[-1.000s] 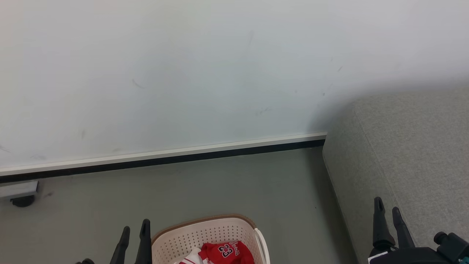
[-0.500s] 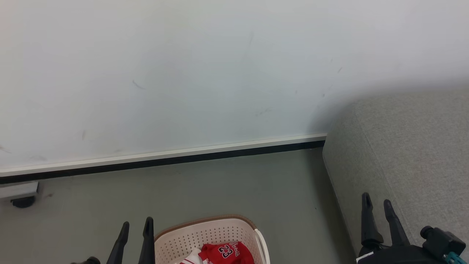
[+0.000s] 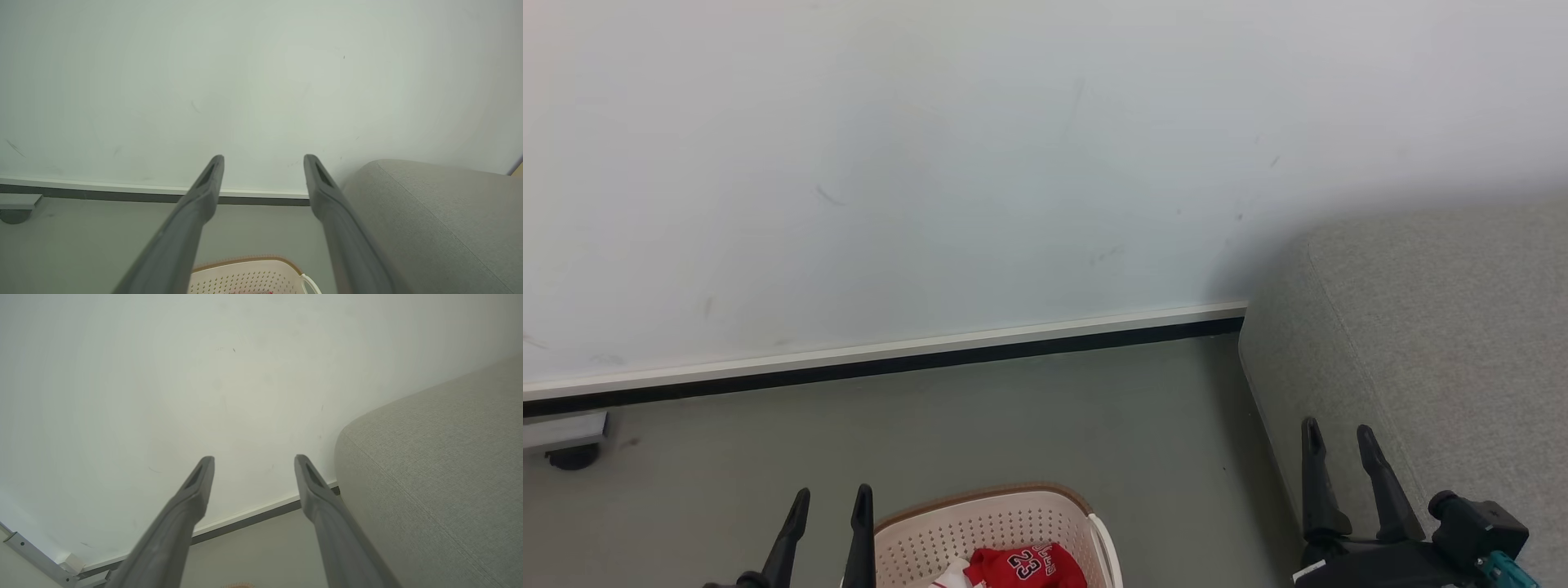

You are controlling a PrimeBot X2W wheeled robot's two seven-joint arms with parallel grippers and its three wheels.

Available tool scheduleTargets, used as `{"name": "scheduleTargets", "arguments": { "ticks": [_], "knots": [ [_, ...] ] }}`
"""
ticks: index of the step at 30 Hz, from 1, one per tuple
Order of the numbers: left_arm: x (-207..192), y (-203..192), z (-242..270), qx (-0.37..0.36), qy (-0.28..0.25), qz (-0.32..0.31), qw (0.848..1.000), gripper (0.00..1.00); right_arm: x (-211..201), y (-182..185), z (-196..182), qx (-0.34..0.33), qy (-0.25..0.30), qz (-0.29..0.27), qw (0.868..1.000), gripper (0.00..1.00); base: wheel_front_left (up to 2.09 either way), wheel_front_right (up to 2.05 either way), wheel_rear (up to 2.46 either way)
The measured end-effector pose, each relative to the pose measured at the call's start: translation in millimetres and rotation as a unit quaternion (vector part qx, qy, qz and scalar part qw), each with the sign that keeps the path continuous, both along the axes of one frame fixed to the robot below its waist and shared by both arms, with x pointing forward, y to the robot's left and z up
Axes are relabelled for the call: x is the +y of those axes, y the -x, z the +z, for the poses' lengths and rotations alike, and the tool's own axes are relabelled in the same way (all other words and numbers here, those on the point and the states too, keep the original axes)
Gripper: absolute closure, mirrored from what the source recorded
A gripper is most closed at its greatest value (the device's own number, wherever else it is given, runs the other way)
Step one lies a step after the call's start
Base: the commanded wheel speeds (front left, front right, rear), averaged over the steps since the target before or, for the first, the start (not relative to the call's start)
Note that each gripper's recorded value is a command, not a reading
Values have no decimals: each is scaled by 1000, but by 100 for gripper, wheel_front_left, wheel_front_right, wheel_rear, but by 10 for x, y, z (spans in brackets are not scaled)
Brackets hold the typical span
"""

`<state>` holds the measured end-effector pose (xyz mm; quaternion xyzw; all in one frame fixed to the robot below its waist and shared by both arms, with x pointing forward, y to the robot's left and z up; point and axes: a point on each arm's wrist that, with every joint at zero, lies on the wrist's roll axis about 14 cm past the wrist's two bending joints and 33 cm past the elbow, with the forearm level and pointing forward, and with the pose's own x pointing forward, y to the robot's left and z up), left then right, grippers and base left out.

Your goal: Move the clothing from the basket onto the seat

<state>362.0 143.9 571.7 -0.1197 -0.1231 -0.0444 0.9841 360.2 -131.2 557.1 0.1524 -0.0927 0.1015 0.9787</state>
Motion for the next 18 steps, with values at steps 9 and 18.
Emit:
{"name": "scheduleTargets", "arguments": {
  "ticks": [9, 18],
  "knots": [
    [-14, 38, 43, -15, -46, 11, 999, 0, 99, 33, 71, -22, 32, 10, 999, 0, 0, 0, 0],
    [-26, 72, 70, -27, -91, 24, 995, 0, 234, 85, 134, -44, 62, 26, 997, 0, 0, 0, 0]
  ]
}}
